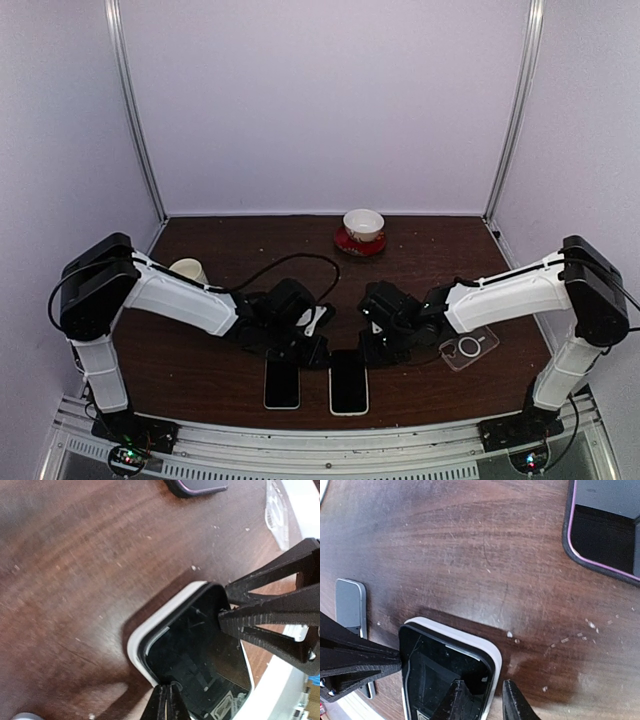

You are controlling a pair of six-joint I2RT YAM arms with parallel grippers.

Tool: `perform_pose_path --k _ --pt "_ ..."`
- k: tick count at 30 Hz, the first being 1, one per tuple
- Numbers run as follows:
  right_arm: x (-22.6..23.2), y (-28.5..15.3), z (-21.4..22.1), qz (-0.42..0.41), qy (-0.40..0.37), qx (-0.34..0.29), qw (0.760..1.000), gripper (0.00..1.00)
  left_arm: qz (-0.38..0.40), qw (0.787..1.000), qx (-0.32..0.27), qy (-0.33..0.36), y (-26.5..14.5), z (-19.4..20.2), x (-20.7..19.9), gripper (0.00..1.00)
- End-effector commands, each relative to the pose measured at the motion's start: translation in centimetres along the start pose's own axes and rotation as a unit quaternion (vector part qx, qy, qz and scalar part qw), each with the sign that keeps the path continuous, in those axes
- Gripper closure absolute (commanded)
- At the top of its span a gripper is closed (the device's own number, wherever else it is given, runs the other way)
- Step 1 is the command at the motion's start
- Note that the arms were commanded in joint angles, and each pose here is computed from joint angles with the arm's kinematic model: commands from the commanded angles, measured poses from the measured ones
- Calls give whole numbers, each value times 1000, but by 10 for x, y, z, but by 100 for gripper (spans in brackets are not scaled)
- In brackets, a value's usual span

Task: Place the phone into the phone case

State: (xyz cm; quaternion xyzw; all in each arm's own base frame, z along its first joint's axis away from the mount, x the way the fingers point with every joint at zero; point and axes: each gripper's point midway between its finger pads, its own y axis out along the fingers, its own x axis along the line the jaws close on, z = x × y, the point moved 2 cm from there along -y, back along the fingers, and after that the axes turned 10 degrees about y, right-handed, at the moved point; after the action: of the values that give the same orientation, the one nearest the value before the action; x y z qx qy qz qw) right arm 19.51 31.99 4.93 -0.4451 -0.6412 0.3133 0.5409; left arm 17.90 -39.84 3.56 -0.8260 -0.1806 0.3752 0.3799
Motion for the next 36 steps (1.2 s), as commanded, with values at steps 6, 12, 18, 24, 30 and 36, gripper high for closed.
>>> perform_pose_path --k 6,12,18,24,30,36 --pt "-30 1 24 113 -17 5 993 70 7 993 115 -39 51 92 -1 96" --pt "-35 -31 6 215 -72 -45 973 55 -35 999 16 -17 10 57 -3 95" --pt "-7 -63 4 246 -124 -87 957 46 -77 989 -98 83 -74 -6 -31 76" --pt "41 -45 28 181 -114 -85 973 2 -147 979 -127 69 -130 5 -4 52" --pt "61 -10 36 182 -113 -82 973 0 -184 971 -151 11 -164 19 31 35" --pt "52 -5 40 260 -152 -79 950 1 -190 968 -166 18 -178 20 33 32"
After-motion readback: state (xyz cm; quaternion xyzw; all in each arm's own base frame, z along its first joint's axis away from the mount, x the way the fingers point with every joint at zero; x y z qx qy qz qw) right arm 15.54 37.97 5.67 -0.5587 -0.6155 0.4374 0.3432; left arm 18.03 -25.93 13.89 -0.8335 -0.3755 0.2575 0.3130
